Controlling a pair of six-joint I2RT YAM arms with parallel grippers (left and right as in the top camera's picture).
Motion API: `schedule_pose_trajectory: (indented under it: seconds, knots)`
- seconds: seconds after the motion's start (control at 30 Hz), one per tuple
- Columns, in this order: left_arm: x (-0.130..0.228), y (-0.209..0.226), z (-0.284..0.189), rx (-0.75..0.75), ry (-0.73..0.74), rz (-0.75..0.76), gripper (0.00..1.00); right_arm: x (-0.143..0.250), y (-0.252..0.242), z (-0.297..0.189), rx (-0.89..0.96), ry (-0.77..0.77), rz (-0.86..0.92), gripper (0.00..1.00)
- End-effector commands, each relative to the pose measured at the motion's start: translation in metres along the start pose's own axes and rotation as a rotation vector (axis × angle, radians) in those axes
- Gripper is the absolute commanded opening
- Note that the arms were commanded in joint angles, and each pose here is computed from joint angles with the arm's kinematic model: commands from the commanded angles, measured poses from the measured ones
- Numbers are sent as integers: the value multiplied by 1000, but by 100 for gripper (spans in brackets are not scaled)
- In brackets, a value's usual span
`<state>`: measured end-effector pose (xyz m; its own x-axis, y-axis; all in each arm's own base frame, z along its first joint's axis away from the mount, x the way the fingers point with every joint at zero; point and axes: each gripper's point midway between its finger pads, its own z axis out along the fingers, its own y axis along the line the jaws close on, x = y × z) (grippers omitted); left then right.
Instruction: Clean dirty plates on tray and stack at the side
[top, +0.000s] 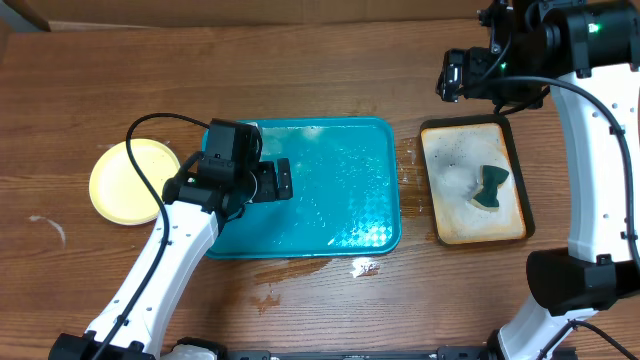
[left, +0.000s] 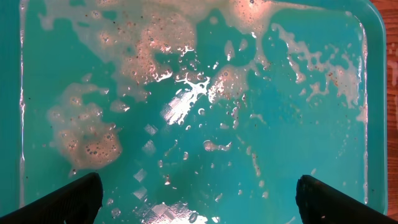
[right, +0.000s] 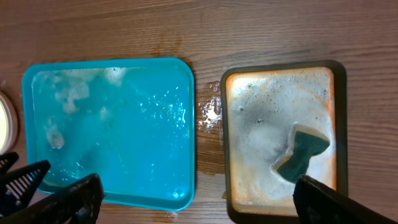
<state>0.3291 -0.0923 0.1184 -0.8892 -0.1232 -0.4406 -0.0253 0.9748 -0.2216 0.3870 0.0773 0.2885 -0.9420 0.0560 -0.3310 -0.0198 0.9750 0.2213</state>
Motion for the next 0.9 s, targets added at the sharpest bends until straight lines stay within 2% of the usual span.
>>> schedule_pose_trajectory:
  seconds: [0.0,0.63,0.87]
  knots:
    - [-5,-3,-3,2,-18,16,100,-2,4,-11,-11,-31,-15,100]
    - [-5,-3,-3,2,-18,16,100,3,3,-11,-8,-12,-11,100]
    - [-5,-3,-3,2,-18,16,100,7,3,-11,-10,5,41,100]
